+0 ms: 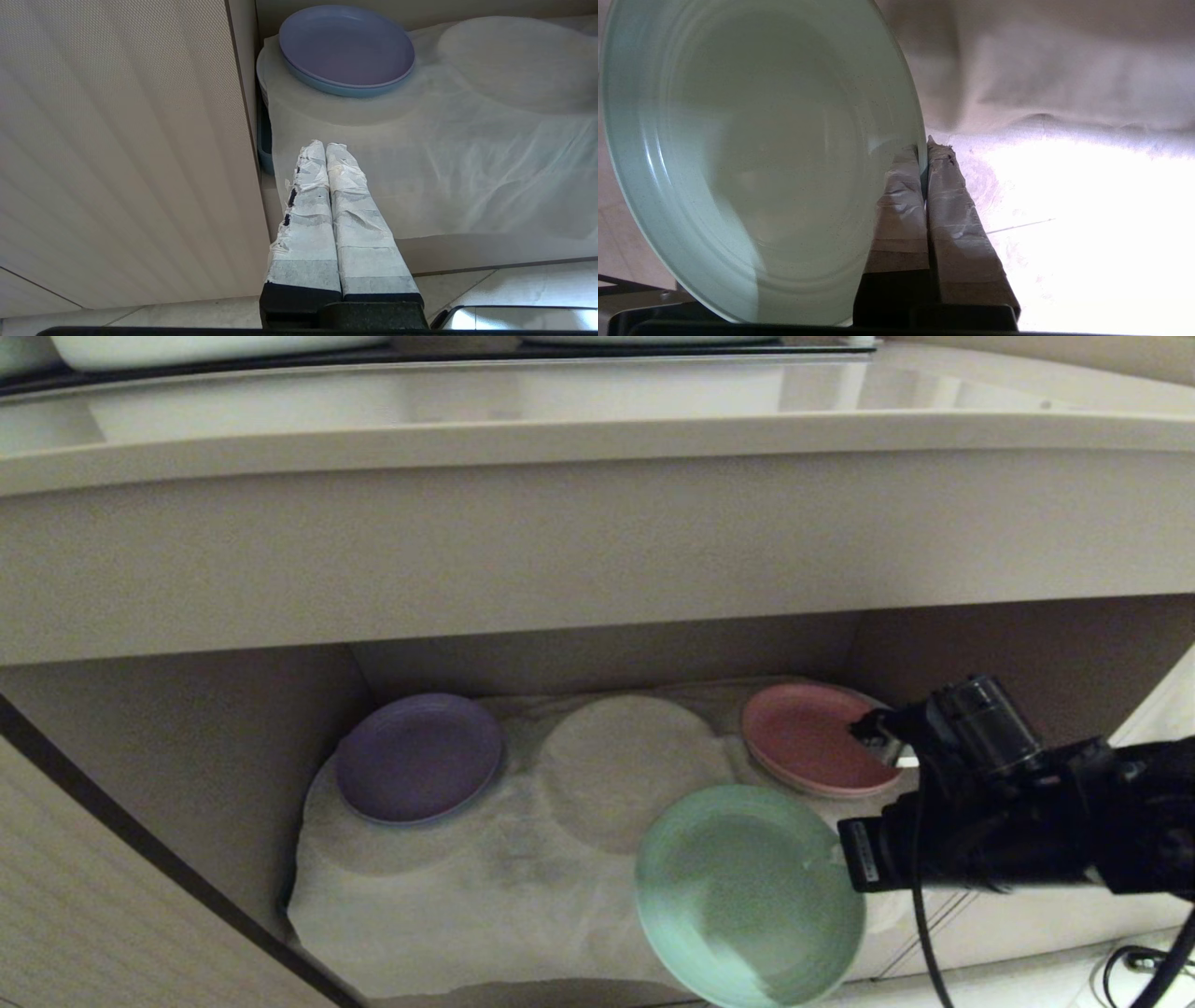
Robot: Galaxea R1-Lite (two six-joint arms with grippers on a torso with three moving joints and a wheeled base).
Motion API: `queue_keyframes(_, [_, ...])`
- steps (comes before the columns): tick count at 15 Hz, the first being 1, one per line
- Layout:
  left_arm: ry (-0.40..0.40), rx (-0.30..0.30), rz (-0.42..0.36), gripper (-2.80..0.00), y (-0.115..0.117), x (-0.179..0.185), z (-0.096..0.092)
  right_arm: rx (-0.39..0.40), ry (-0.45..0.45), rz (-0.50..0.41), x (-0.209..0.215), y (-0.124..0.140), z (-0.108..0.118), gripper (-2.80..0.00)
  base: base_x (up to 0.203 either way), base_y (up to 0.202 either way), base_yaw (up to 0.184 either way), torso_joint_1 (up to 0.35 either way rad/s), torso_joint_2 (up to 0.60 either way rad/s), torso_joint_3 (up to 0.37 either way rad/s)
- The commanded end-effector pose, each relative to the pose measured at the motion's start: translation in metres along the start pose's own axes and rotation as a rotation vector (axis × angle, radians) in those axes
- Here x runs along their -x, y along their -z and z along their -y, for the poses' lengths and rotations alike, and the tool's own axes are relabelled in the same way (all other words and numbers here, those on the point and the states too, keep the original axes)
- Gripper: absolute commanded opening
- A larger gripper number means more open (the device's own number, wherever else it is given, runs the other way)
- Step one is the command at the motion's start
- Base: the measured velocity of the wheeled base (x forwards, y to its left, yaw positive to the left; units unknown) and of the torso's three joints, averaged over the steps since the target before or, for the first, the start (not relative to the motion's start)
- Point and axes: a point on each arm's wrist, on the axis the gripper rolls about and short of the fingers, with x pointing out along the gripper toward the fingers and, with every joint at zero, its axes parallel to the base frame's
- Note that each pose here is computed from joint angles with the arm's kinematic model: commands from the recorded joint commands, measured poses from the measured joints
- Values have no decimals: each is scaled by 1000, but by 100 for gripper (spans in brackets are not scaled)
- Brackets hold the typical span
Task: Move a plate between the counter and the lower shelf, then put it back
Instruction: Put the plate
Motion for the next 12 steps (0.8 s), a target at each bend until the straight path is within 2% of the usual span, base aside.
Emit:
queue_keyframes(1, [0,0,0,-280,0,0,0,-18,-3,21,13,6,4,-280,0,0,0,0,0,0])
queue_keyframes(7, [0,0,0,-280,0,0,0,-92,-1,39,40,32,15,-280,0,0,0,0,0,0])
queue_keyframes(12, [0,0,0,-280,0,0,0,-164,45,56,60,59,31,-280,0,0,0,0,0,0])
